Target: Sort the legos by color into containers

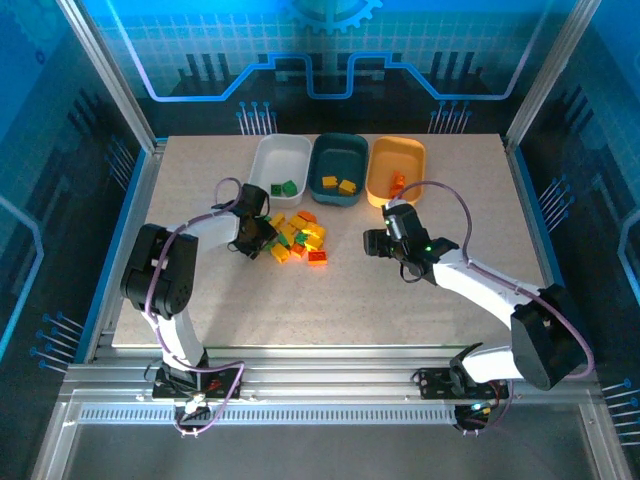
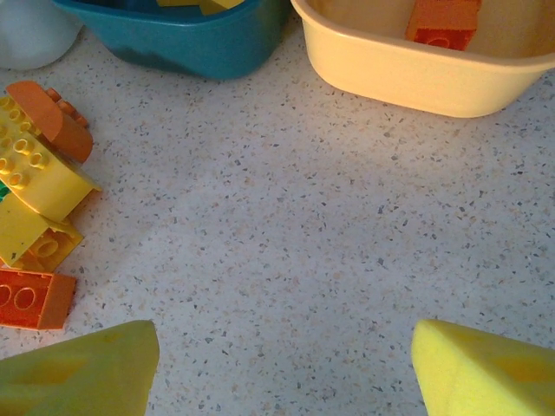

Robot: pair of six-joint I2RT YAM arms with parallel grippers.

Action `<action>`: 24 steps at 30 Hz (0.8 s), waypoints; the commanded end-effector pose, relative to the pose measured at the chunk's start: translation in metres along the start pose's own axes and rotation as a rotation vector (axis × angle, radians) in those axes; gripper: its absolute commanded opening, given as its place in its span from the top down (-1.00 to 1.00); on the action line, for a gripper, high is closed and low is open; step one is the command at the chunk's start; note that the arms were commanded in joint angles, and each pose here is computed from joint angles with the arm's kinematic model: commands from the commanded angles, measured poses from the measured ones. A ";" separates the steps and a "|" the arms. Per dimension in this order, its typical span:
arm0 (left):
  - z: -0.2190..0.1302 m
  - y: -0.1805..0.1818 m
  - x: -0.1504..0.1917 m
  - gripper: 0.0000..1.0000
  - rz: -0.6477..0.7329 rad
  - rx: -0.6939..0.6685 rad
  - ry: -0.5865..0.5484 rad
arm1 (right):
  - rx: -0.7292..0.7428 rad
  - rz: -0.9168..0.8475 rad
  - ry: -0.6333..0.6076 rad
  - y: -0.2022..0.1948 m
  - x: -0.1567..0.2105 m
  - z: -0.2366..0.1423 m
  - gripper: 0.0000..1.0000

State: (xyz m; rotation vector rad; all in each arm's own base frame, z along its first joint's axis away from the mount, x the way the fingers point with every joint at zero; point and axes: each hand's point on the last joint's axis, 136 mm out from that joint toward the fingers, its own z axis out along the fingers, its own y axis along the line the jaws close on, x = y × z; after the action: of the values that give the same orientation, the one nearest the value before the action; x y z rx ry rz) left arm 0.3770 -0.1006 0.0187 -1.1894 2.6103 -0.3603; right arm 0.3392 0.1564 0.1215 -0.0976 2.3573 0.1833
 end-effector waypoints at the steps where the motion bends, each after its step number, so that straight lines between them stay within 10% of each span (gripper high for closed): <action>1: 0.009 0.009 0.015 0.16 -0.049 -0.052 0.036 | 0.023 0.003 -0.012 -0.008 0.001 -0.005 -0.56; 24: -0.037 -0.001 -0.009 0.76 0.080 -0.030 -0.091 | -0.001 0.011 -0.027 -0.005 0.000 -0.010 -0.56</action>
State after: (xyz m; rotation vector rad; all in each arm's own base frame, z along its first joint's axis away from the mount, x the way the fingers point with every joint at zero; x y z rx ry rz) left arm 0.3671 -0.0904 0.0223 -1.1725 2.6170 -0.2489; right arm 0.3326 0.1528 0.1265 -0.0975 2.3416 0.1918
